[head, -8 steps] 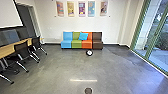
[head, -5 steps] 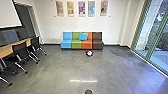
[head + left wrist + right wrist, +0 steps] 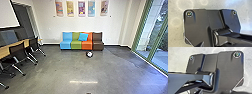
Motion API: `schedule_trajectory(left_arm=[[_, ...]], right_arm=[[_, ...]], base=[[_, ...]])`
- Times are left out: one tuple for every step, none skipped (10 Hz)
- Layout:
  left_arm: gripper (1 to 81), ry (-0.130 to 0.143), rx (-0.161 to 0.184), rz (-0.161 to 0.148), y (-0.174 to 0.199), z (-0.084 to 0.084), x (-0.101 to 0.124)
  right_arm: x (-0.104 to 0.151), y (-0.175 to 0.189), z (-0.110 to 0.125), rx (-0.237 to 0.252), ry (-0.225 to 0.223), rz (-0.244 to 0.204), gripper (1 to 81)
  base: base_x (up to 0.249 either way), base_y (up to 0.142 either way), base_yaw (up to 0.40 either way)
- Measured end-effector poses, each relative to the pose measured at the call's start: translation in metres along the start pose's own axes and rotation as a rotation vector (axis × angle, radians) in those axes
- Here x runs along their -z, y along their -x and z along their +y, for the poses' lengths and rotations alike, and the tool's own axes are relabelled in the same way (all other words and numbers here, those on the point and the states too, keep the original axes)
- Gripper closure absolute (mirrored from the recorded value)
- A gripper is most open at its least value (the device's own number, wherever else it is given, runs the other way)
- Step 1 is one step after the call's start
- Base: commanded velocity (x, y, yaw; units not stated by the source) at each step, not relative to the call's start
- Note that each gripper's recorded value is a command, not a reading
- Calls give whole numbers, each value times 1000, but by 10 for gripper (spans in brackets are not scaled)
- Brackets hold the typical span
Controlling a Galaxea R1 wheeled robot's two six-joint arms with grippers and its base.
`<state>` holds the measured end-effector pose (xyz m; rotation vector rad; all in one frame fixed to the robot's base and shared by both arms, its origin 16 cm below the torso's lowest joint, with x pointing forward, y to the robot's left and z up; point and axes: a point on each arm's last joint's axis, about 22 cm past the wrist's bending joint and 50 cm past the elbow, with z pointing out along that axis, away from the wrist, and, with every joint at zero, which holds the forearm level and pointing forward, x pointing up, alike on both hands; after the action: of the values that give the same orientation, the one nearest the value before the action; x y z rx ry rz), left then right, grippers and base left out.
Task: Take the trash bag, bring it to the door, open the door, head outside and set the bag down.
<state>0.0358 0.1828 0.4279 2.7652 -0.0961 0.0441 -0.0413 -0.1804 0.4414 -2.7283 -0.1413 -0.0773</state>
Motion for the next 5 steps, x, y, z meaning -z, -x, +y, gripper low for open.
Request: schedule_trajectory(left_arm=[[10,0,1,-1,1,0,0],[10,0,0,0,0,0,0],[10,1,0,-1,1,1,0],[10,5,0,0,0,4,-1],[10,7,1,0,0,6,-2]], right_arm=[[0,0,0,0,-1,0,10],[0,0,0,0,-1,0,10],[0,0,0,0,-1,0,10],[0,0,0,-1,-1,-1,10],[0,1,0,-1,0,-1,10]], base=[[166,0,0],[166,0,0],[166,0,0],[165,0,0],[165,-63,0]])
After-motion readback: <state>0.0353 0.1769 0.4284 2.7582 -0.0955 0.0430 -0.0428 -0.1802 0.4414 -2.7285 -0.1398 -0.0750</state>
